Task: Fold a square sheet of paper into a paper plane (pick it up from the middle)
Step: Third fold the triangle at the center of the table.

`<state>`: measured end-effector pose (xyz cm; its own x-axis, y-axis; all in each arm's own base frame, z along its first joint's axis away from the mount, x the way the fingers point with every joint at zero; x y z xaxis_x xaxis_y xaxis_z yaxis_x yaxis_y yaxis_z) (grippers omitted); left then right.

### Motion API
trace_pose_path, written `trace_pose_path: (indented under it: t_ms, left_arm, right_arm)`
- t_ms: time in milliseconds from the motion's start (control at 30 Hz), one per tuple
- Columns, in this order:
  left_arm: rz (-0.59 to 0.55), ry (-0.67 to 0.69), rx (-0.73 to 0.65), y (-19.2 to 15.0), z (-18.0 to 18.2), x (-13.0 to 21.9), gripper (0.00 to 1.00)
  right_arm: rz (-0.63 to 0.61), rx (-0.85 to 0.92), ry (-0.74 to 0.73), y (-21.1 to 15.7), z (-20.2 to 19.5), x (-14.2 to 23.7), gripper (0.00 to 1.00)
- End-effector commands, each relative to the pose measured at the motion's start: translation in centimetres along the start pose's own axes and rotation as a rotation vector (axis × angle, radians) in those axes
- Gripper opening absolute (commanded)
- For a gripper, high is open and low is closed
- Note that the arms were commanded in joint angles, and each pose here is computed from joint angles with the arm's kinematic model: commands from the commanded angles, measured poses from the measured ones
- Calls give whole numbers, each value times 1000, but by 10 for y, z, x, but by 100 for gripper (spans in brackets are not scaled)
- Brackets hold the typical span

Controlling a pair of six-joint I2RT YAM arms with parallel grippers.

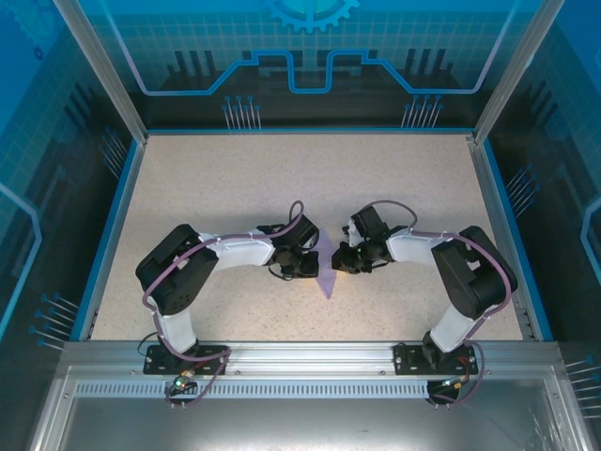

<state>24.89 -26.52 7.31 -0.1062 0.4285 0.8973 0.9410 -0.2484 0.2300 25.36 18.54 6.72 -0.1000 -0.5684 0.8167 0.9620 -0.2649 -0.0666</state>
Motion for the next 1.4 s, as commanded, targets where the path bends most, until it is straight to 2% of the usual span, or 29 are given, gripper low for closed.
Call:
trace_pose_path:
  t_ms: [0, 467, 800, 1100, 1367]
  left_arm:
    - [126, 209, 14, -31, 38, -19, 10]
    - [130, 221, 9, -33, 39, -18, 10]
    - [129, 218, 4, -31, 37, -18, 10]
    - [127, 210, 1, -30, 36, -19, 10]
    - [136, 214, 2, -33, 37, -21, 10]
  right_arm:
    - [-55, -31, -86, 12, -17, 4, 12]
    - [-146, -28, -70, 24, -7, 24, 14]
    - [-154, 52, -22, 2, 23, 45, 14]
    - [-80, 72, 22, 2, 40, 14, 13]
    - [-105, 57, -87, 13, 21, -2, 12]
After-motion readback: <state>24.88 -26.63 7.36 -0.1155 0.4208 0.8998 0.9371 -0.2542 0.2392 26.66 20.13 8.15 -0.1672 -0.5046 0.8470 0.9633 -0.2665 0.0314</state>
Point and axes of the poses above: each hand's point on the last joint's axis, 136 mm out from that joint toward the fingers, its own x axis back along the fingers, its own z axis along the line the jaws close on, y = z × x, the point moved 7 cm from there along x, back along the fingers, and after that the axes turned 14 degrees about -x, right-handed, at the moved point
